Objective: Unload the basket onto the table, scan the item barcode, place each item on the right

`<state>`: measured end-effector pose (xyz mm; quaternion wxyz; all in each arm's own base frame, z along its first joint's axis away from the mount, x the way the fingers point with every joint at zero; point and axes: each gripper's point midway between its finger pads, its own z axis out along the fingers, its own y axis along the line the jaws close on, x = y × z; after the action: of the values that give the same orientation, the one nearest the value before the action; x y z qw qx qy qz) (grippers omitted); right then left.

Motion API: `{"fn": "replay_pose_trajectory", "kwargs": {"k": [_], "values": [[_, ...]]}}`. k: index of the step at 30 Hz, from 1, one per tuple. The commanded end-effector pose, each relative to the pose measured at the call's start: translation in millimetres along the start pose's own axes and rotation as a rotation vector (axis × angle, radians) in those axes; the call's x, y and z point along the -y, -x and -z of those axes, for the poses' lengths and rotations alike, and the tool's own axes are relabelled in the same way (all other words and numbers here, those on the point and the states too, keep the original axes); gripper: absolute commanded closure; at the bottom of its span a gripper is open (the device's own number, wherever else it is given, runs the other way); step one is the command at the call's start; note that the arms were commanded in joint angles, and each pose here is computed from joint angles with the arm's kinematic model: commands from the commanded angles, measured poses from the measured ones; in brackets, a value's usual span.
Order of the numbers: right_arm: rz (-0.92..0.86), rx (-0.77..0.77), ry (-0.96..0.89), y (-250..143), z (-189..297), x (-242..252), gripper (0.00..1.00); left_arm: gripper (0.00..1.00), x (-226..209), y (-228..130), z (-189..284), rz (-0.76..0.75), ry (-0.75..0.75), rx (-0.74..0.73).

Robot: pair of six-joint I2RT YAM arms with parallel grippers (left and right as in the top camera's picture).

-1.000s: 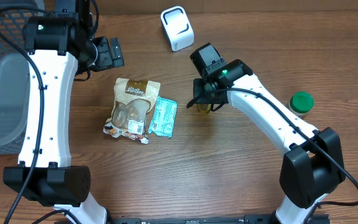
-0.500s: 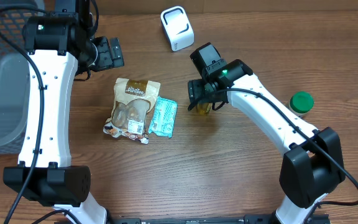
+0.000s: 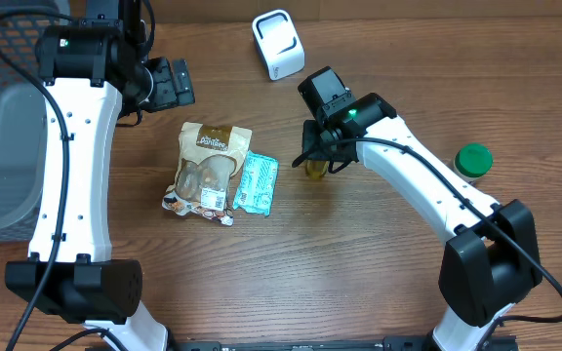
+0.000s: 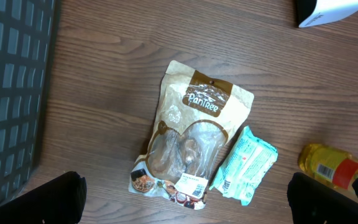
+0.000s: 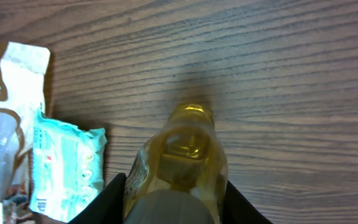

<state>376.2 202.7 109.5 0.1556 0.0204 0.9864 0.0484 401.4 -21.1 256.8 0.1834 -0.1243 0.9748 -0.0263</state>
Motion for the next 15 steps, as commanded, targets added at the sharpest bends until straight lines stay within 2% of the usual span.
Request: {"fn": "replay_pose_trajectory", "kwargs": {"k": [1, 6, 15], "values": [[0.121, 0.014, -0.038, 3, 1, 6, 0.69, 0.0, 5, 3, 3, -0.017, -0.013, 0.014], [0.288, -0.014, -0.05, -3, 1, 10, 0.72, 0.0, 5, 3, 3, -0.017, -0.013, 0.014], [0.315, -0.038, -0.04, -8, 2, 9, 0.72, 0.0, 5, 3, 3, -0.017, -0.013, 0.014]]}}
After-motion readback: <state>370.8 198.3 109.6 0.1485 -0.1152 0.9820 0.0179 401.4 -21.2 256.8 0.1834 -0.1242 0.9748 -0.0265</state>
